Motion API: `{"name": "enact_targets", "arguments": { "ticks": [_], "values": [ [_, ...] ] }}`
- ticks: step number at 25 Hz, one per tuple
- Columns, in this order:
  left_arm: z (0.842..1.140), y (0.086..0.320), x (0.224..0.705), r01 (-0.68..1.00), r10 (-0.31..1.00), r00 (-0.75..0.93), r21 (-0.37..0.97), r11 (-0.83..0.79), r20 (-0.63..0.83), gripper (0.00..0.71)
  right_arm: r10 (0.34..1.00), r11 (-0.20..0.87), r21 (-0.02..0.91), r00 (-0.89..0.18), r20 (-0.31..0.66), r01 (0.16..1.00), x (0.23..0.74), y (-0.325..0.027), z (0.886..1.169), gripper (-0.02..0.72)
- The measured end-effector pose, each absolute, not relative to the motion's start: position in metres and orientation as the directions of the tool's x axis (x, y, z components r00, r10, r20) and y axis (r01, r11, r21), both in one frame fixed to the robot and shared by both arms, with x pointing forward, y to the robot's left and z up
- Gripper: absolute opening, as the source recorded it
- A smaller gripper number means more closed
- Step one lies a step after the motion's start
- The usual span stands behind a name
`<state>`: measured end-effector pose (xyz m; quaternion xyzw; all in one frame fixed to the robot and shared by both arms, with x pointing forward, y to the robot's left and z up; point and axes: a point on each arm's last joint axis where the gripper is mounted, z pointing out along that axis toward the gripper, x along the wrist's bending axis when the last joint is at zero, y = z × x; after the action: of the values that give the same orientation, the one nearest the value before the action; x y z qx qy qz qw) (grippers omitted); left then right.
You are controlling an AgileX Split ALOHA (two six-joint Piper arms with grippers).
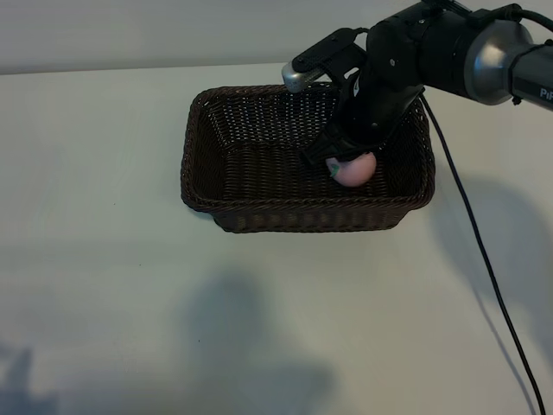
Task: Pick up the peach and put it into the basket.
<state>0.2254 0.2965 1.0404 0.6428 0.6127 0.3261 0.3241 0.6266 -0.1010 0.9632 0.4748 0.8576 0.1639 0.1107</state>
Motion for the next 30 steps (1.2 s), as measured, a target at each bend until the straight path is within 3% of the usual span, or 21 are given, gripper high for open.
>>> {"name": "enact_targets", "arguments": {
  "ticks": [3, 5, 7, 14, 19, 25, 30],
  "values": [
    [1.04, 0.297, 0.225, 0.576, 0.999, 0.036, 0.816, -0.039, 0.022, 0.59, 0.851, 0.496, 0.383, -0.525, -0.034, 0.779, 0.627, -0.101, 0.966, 0.564],
    [1.04, 0.297, 0.225, 0.576, 0.999, 0.036, 0.816, -0.039, 0.022, 0.59, 0.851, 0.497, 0.378, -0.525, -0.034, 0.781, 0.628, -0.1, 0.97, 0.652],
    [1.04, 0.297, 0.225, 0.576, 0.999, 0.036, 0.816, -0.039, 0.022, 0.59, 0.85, 0.498, 0.373, -0.525, -0.033, 0.783, 0.629, -0.1, 0.977, 0.695],
    [1.04, 0.297, 0.225, 0.576, 0.999, 0.036, 0.816, -0.039, 0.022, 0.59, 0.866, 0.467, 0.41, -0.5, -0.032, 0.783, 0.63, -0.104, 1.03, 0.67],
    [1.04, 0.297, 0.225, 0.576, 0.999, 0.036, 0.816, -0.039, 0.022, 0.59, 0.908, 0.387, 0.455, -0.417, -0.038, 0.802, 0.639, -0.142, 1.07, 0.645],
    [1.04, 0.297, 0.225, 0.576, 0.999, 0.036, 0.816, -0.039, 0.022, 0.59, 0.979, 0.197, 0.415, -0.197, -0.044, 0.888, 0.656, -0.244, 1.077, 0.633],
    [1.04, 0.297, 0.225, 0.576, 0.999, 0.036, 0.816, -0.039, 0.022, 0.59, 0.999, -0.003, 0.365, 0.022, -0.046, 0.931, 0.654, -0.338, 1.075, 0.62]
  ]
}}
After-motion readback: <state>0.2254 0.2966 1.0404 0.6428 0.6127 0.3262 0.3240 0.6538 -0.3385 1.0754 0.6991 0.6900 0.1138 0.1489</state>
